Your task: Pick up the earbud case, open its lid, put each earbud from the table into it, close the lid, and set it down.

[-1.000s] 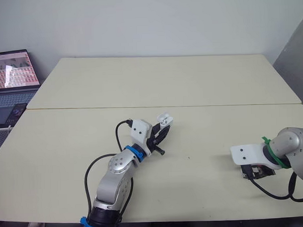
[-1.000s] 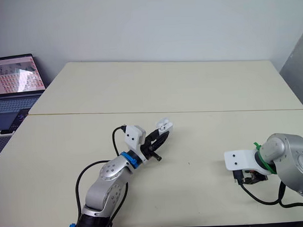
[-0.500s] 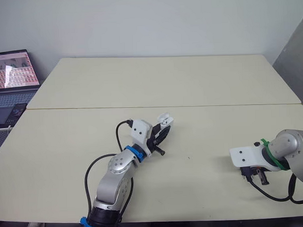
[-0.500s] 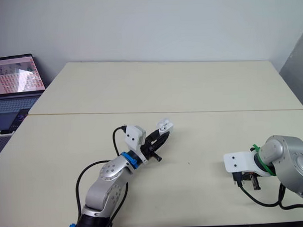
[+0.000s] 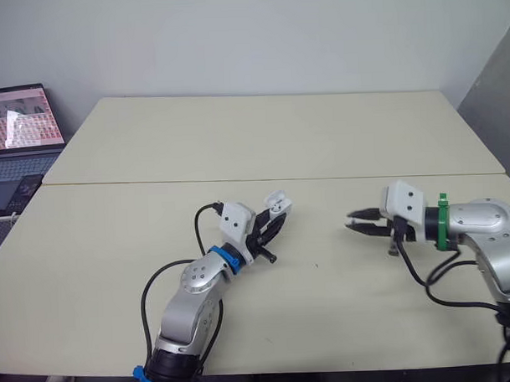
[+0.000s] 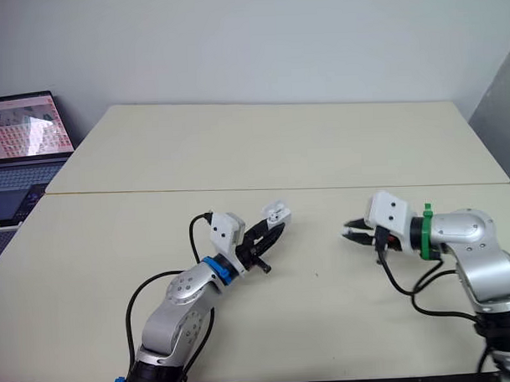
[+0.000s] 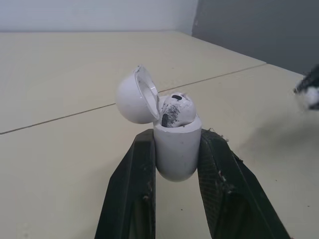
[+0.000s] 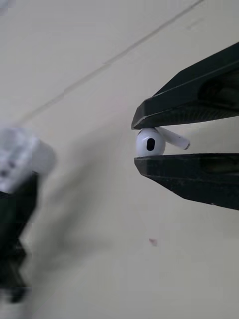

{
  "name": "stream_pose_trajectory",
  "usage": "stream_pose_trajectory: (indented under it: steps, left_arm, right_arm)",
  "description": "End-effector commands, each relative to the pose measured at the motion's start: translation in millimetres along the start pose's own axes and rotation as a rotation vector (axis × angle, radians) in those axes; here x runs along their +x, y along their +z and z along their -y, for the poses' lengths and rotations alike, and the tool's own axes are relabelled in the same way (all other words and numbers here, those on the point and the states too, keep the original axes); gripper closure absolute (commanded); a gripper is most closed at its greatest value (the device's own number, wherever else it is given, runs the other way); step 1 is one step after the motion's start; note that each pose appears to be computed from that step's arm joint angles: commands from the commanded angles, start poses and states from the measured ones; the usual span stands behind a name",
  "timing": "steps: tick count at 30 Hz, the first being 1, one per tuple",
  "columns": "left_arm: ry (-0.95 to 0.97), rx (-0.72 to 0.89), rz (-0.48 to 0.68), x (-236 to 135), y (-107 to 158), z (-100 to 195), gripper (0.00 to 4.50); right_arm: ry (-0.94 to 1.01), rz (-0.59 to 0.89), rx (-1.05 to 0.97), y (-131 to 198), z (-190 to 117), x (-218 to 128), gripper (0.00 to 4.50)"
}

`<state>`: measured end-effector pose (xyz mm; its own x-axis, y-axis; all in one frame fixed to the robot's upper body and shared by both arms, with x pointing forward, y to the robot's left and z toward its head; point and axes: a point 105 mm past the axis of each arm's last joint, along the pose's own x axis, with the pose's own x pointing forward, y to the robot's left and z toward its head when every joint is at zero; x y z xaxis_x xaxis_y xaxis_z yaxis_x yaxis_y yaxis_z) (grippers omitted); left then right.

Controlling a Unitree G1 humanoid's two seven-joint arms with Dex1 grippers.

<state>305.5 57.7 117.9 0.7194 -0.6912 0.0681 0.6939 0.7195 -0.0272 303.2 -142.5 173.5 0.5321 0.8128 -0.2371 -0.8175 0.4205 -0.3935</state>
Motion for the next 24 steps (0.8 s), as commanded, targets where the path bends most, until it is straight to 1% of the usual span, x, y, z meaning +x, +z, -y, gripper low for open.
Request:
stream_pose_trajectory:
  steps: [1,2,4,10,14,24]
  left_arm:
    - [-0.041,0.021,0.051,1.6,15.6,7.9,3.71]
    - [-0.046,0.018,0.058,1.8,17.1,8.8,3.71]
    - [-0.052,0.006,0.075,2.0,20.7,9.6,3.71]
    - [-0.058,-0.017,0.119,0.6,30.6,10.8,3.71]
    - [-0.091,-0.052,0.156,-4.0,37.9,14.9,3.71]
    - [-0.115,-0.045,0.147,-7.3,37.2,16.7,3.71]
  right_arm:
    - [-0.136,0.237,0.031,40.0,14.1,2.8,4.12]
    - [-0.153,0.299,0.058,47.7,13.6,5.7,4.12]
    - [-0.185,0.372,0.103,56.4,13.0,12.3,4.12]
    - [-0.186,0.431,0.155,64.5,-1.1,37.2,4.12]
    - [-0.162,0.417,0.145,59.6,-17.2,52.5,4.12]
    - [-0.207,0.419,0.147,55.2,-19.7,65.7,4.12]
